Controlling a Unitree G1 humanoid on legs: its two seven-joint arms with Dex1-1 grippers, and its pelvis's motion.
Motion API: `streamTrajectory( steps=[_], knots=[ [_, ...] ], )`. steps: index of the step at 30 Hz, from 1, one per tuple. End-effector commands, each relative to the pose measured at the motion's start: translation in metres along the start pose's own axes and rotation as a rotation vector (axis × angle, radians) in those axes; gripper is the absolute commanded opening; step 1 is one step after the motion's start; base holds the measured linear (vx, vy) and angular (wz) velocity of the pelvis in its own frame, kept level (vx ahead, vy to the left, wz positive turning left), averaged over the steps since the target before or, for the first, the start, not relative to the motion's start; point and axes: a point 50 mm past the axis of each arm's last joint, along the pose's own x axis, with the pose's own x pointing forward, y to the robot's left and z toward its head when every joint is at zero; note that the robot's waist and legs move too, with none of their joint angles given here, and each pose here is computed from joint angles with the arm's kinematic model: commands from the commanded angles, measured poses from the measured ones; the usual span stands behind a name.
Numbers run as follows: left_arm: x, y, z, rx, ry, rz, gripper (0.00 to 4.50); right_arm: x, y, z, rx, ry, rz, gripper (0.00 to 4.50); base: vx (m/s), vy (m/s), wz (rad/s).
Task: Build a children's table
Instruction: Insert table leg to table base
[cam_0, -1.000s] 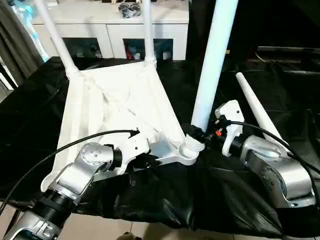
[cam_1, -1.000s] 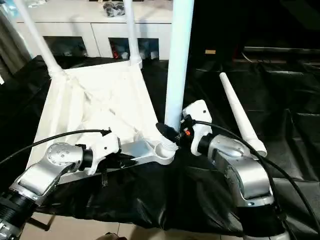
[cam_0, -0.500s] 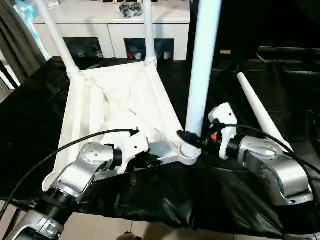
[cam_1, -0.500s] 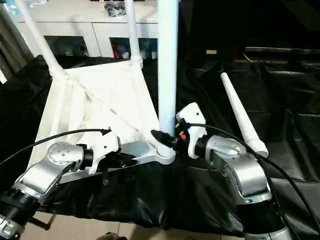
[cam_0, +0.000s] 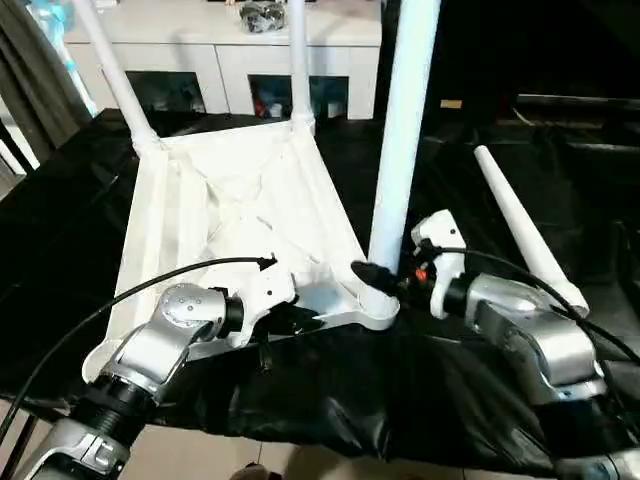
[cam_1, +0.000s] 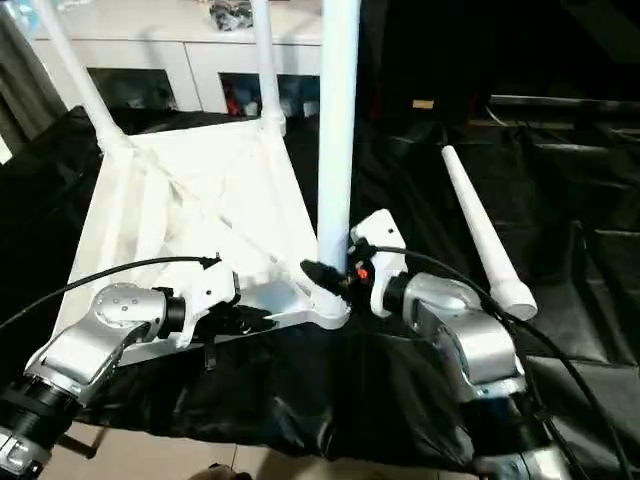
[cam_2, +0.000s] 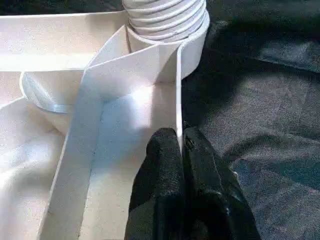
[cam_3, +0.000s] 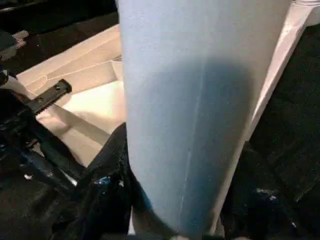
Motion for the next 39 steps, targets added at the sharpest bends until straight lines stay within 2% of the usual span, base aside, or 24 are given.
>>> streamTrajectory(
  steps=[1,10,15,20,26,36,39],
  knots=[
    [-0.003,0.007,0.008,0.024,-0.022,0.02,0.0,0.001,0.0,-0.005,0.036,-0.011,0.004,1.88,0.0,0.0,0.0],
    [-0.002,0.008,0.008,0.023,-0.024,0.026,0.0,-0.013,-0.002,-0.025,0.117,-0.041,-0.04,1.88,0.0,0.0,0.0],
    [-0.001,0.01,0.01,0.026,-0.027,0.034,0.0,-0.018,-0.007,-0.039,0.183,-0.101,-0.122,1.88,0.0,0.0,0.0],
    [-0.001,0.012,0.011,0.03,-0.028,0.041,0.0,-0.018,-0.007,-0.052,0.211,-0.157,-0.175,1.88,0.0,0.0,0.0],
    [0.0,0.014,0.012,0.035,-0.031,0.05,0.0,-0.017,-0.001,-0.062,0.18,-0.156,-0.181,1.87,0.0,0.0,0.0],
    [0.001,0.016,0.013,0.04,-0.034,0.068,0.0,-0.022,0.004,-0.061,0.103,-0.221,-0.221,1.87,0.0,0.0,0.0],
    [0.001,0.016,0.013,0.041,-0.036,0.071,0.0,-0.025,0.008,-0.065,0.078,-0.204,-0.211,1.87,0.0,0.0,0.0]
  ],
)
